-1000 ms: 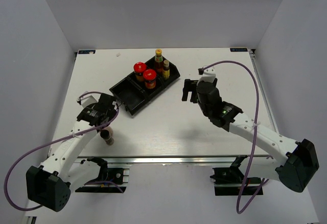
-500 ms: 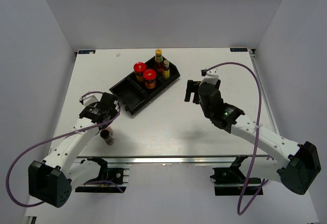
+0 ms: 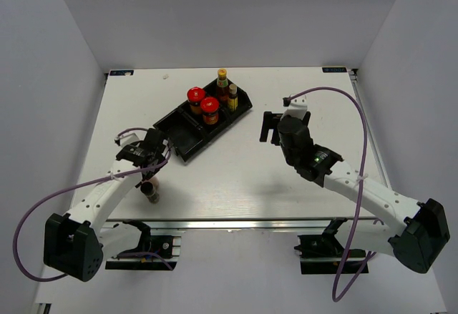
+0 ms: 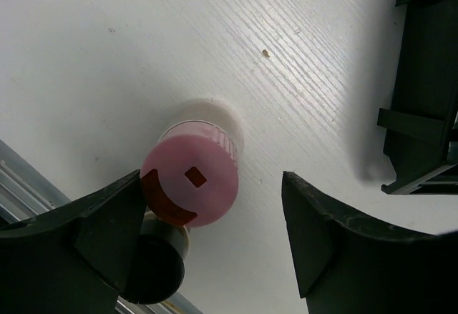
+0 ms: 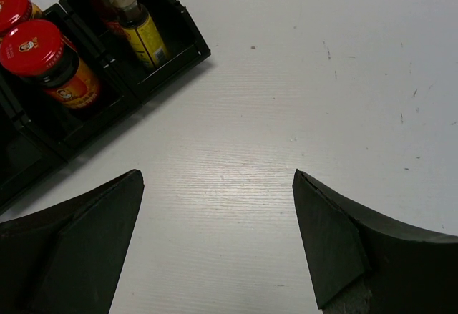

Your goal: Organize the condiment bottles

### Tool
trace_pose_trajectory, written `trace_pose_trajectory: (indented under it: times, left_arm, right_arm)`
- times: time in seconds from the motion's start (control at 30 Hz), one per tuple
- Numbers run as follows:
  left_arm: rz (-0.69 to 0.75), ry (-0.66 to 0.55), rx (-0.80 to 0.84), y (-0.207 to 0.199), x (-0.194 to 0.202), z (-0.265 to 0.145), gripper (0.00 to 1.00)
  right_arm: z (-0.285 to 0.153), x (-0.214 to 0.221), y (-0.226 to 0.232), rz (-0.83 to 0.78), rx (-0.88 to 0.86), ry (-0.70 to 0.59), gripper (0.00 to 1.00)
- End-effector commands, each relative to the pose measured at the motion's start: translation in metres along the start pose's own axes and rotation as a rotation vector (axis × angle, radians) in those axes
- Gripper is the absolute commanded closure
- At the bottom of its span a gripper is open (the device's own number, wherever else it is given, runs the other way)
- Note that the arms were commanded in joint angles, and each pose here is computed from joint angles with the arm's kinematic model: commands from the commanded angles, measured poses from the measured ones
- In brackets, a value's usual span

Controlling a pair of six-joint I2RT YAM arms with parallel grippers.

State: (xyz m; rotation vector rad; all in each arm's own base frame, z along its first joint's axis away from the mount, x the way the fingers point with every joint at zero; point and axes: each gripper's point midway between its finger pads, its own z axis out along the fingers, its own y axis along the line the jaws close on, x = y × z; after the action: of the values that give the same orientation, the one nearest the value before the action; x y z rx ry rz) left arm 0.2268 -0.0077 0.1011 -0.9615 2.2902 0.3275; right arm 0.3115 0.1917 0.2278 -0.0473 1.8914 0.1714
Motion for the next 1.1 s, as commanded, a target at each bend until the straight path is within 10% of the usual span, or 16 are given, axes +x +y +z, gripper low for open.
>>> trace_pose_trajectory:
  times: [0.0, 0.5, 1.07]
  left_arm:
    - [-0.018, -0.013, 0.021, -0.005, -0.003, 0.003, 0.16]
    - [-0.004, -0.052, 0.177, -0.038, -0.034, -0.022, 0.68]
    - [0.108, -0.252, 0.457, -0.169, -0.148, -0.074, 0.69]
  right_arm:
    - [-0.005, -0.009, -0.007, 0.022, 0.022, -0.041, 0.11]
    - [-0.012, -0.012, -0.013, 0.036, 0.026, -0.058, 0.11]
    - [-0.024, -0.003, -0.051, 0.041, 0.154, -0.085, 0.11]
